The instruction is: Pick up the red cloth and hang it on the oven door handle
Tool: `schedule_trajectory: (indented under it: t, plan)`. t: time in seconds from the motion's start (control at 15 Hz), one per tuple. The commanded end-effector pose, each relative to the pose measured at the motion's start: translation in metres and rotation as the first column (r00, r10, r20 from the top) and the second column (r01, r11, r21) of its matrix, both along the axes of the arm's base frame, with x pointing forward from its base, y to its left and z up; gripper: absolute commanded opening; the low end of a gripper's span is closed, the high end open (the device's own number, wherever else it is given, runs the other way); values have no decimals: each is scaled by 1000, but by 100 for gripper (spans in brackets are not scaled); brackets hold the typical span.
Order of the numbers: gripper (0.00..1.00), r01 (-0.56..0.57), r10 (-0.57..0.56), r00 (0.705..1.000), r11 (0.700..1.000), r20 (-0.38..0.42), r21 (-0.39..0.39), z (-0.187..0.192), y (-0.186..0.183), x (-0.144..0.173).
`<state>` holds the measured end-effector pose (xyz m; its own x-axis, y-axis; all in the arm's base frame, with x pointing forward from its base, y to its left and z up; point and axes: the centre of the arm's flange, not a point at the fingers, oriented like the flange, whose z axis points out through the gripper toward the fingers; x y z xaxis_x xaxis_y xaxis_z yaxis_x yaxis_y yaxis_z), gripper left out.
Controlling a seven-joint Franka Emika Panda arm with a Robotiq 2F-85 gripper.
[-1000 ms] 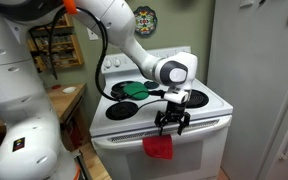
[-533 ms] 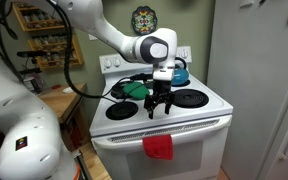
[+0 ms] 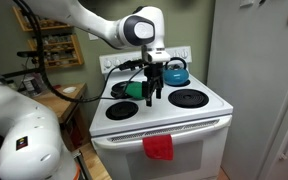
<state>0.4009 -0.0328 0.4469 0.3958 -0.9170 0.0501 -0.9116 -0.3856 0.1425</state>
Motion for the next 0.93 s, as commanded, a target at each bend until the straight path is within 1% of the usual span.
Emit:
schedule_trajectory:
  t: [0.0, 0.2, 0.47, 0.53, 0.6, 0.87]
  plan:
    - [100, -158, 158, 987, 987, 12, 4, 11, 1, -20]
    - [100, -225, 224, 974, 974, 19, 10, 18, 4, -24]
    - [100, -284, 283, 959, 959, 24, 22, 22, 6, -27]
    - [100, -288, 288, 957, 957, 26, 25, 22, 5, -26]
    - [100, -266, 265, 964, 964, 33, 10, 22, 7, -14]
    - [100, -279, 279, 960, 960, 33, 11, 23, 6, -14]
